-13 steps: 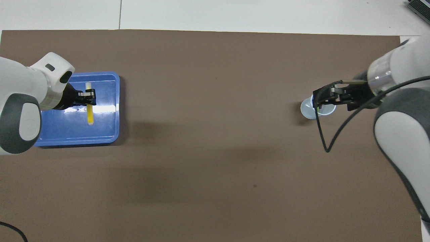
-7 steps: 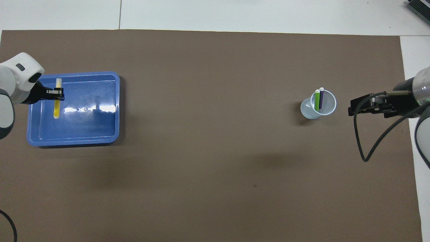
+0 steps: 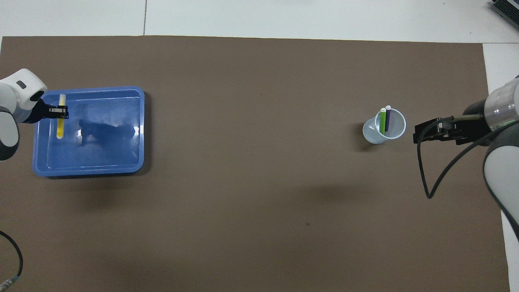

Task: Right arm passes pens to left for tray arrangement
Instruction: 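Lower the yellow pen into the tray while the right gripper returns, then reach the right gripper into the cup for the green pen, then open the left gripper to release the yellow pen in the tray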

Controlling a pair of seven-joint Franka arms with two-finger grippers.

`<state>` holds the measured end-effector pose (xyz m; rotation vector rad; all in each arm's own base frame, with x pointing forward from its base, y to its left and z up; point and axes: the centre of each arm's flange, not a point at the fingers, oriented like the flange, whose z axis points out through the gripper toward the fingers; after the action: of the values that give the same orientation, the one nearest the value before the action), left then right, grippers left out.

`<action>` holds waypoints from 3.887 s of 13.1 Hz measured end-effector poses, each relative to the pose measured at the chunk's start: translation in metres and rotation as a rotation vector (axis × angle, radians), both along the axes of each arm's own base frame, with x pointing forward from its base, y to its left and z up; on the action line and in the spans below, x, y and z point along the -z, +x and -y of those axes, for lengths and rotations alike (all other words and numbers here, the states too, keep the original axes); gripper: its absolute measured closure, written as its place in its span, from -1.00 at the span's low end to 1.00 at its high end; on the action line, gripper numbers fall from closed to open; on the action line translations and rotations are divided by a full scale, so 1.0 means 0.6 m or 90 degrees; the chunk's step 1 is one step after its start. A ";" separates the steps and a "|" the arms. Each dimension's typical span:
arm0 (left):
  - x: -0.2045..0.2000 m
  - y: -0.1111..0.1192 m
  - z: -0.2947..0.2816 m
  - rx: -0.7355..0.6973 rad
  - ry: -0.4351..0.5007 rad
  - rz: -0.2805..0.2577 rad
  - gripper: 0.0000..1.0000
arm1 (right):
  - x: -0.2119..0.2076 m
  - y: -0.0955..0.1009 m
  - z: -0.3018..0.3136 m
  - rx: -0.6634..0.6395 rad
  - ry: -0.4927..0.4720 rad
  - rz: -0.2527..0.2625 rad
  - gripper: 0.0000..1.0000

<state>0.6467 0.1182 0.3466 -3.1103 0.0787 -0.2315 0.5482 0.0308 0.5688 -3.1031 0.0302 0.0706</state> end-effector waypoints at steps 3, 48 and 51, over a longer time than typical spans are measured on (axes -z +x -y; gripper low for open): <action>0.013 -0.010 -0.020 -0.005 0.001 -0.006 0.63 | 0.038 -0.007 0.005 -0.038 -0.004 0.026 -1.00; -0.032 -0.029 0.069 -0.160 -0.044 -0.051 -0.86 | 0.284 0.175 -0.065 0.160 -0.100 0.039 0.13; -0.046 -0.036 0.082 -0.211 -0.077 -0.068 -0.88 | 0.285 0.173 -0.064 0.160 -0.103 0.031 0.14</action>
<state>0.6250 0.0689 0.3739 -3.1848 -0.4618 -0.0632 0.6520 0.0690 0.3978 -3.2285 0.4455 -0.0156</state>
